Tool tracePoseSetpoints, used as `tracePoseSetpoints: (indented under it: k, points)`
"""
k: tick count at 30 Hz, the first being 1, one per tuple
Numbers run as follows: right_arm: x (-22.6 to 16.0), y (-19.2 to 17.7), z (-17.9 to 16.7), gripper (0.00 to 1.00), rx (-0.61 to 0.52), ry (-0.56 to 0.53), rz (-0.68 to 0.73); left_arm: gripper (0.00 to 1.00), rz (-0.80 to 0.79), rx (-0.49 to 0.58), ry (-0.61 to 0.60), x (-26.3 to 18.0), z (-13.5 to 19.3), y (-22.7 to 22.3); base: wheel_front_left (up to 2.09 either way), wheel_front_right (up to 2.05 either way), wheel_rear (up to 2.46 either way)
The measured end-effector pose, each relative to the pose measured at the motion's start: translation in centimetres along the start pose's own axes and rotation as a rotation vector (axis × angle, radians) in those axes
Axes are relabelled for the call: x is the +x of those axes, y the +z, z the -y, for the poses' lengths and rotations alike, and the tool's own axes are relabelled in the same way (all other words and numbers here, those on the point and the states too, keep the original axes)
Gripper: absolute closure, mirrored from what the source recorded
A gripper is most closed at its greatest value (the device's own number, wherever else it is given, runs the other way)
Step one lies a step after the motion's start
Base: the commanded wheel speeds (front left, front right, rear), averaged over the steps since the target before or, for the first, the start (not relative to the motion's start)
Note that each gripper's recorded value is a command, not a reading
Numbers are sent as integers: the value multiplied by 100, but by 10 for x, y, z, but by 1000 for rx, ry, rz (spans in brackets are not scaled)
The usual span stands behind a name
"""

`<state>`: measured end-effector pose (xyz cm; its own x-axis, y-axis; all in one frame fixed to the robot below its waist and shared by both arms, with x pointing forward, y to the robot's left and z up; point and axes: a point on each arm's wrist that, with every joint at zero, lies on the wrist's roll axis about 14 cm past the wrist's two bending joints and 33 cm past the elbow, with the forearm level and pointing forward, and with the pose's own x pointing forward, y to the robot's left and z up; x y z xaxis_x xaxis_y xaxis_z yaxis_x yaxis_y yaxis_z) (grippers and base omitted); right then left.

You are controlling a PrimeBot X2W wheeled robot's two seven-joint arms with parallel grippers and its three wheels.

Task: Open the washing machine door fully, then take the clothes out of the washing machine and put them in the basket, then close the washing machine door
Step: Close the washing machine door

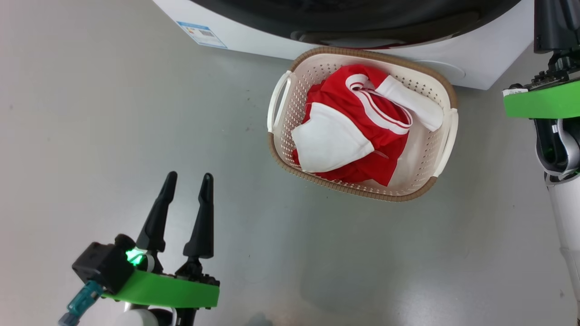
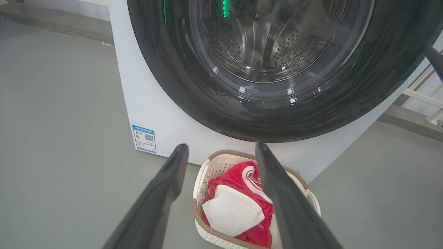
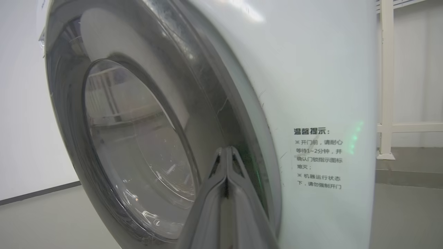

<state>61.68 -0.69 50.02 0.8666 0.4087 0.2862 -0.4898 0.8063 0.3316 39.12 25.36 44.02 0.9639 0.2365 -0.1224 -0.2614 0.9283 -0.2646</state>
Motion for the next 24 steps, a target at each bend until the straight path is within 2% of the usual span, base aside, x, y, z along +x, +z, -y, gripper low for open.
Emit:
tracePoseSetpoints:
  k: [10,16,21,24]
  points:
    - [-2,10,-9,100,-4,15,11,0,14,-7,-11,-1,3,5,0,0,0]
    - [-38,-11,-32,100,13,39,-90,0,40,8,-13,-4,2,14,0,0,0]
    - [-68,-13,-36,98,16,14,-141,0,36,24,-16,-15,0,13,0,0,0]
    - [-84,-10,-33,59,11,-14,-160,0,50,30,-29,-17,1,18,0,0,0]
